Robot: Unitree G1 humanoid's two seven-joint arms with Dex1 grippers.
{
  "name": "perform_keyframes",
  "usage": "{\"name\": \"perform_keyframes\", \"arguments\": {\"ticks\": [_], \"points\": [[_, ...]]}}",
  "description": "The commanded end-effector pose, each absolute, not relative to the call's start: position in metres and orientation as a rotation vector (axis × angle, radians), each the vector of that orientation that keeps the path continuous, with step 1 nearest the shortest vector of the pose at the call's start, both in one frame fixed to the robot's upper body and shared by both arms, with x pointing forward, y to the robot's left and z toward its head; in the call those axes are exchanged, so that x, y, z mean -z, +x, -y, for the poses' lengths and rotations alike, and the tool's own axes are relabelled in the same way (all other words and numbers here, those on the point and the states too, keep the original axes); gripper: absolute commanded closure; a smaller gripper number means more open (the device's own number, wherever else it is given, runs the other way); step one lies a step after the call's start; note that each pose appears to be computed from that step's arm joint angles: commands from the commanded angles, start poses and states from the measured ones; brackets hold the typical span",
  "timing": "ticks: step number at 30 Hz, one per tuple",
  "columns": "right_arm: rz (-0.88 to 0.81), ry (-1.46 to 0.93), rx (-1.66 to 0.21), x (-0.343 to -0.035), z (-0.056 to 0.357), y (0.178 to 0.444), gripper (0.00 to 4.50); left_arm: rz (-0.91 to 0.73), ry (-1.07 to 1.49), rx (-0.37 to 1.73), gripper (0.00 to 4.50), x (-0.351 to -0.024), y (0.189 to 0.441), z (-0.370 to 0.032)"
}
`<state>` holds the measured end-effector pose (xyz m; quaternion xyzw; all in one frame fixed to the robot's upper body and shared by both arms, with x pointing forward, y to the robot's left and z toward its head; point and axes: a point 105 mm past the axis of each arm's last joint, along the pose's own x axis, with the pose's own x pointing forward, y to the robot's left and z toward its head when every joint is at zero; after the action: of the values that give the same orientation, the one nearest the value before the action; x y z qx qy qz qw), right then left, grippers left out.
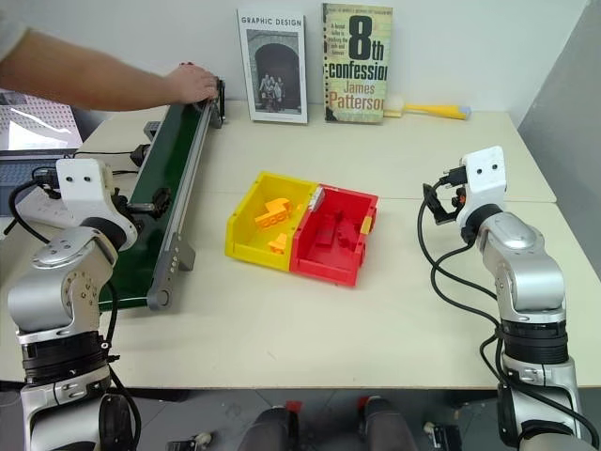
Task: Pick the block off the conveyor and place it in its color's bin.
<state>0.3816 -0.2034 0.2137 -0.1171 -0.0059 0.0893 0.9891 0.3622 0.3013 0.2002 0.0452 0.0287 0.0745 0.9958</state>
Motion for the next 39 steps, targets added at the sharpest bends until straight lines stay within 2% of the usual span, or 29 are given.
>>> {"name": "perform_keyframes", "arguments": {"ticks": [1,6,19,23,25,28,30,35,39], "points": [[0.065,-0.247,-0.187,-0.228,0.2,0.381,0.0,0.013,0.131,-0.159,0.01,-0.221,0.357,-0.302],[0.066,-0.242,-0.187,-0.227,0.198,0.381,0.0,0.054,0.115,-0.194,0.01,-0.231,0.353,-0.307],[0.075,-0.242,-0.197,-0.229,0.196,0.383,0.0,0.094,0.087,-0.254,0.01,-0.231,0.348,-0.31],[0.093,-0.254,-0.26,-0.233,0.186,0.382,0.0,0.098,0.083,-0.257,0.01,-0.23,0.349,-0.31],[0.114,-0.271,-0.343,-0.239,0.176,0.38,0.0,0.102,0.074,-0.257,0.01,-0.229,0.35,-0.309],[0.144,-0.253,-0.572,-0.251,0.148,0.369,0.0,0.108,0.06,-0.253,0.01,-0.229,0.355,-0.308],[0.162,-0.213,-0.765,-0.265,0.126,0.355,0.0,0.116,0.061,-0.258,0.01,-0.23,0.358,-0.308],[0.151,-0.191,-1.084,-0.28,0.095,0.325,0.0,0.123,0.055,-0.272,0.01,-0.23,0.364,-0.311],[0.131,-0.213,-1.193,-0.281,0.084,0.312,0.0,0.127,0.049,-0.274,0.01,-0.229,0.368,-0.311]]}}
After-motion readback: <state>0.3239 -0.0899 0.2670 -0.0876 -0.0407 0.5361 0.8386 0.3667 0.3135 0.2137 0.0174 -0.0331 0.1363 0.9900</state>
